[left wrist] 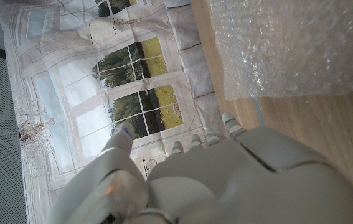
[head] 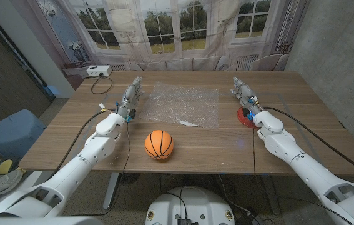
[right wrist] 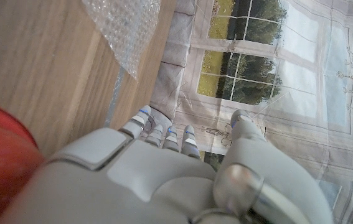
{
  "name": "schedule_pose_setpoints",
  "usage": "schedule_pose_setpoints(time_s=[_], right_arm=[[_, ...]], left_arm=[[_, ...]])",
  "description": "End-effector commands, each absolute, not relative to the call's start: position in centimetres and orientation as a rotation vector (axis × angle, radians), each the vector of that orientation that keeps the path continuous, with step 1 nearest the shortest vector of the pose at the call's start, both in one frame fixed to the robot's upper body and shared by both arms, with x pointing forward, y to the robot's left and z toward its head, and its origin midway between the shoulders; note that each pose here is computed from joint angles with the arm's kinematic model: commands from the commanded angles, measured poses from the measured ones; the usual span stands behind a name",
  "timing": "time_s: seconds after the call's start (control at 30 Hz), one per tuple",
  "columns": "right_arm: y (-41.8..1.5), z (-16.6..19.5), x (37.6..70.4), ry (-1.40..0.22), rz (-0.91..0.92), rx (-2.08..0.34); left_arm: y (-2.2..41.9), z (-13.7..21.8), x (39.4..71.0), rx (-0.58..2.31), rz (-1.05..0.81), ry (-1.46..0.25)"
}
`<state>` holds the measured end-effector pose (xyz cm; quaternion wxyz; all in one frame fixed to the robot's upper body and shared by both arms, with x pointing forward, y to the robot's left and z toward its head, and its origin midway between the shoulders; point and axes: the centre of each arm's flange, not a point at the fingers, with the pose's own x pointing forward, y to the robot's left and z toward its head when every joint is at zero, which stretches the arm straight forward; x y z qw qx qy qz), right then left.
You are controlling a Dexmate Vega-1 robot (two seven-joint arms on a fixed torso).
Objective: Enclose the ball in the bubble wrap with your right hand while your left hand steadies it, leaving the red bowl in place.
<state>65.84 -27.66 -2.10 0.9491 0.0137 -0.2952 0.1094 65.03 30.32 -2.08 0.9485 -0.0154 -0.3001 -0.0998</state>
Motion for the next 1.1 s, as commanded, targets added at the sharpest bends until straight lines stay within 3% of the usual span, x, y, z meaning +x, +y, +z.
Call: schedule_pose_setpoints(time_s=[0.03, 0.63, 1.1], right_arm=[[-26.2, -0.9, 66.0, -0.616, 0.244, -0.021], [-25.2, 2.1, 65.3, -0.622, 0.148, -0.392], [-20.9, 3.0, 64.5, -0.696, 0.219, -0.647]], left_arm=[[31.2, -1.2, 64.3, -0.012, -0.205, -0.635], [32.2, -1.3, 62.4, 0.032, -0.203, -0.623], [32.9, -0.9, 60.5, 0.062, -0.174, -0.622]])
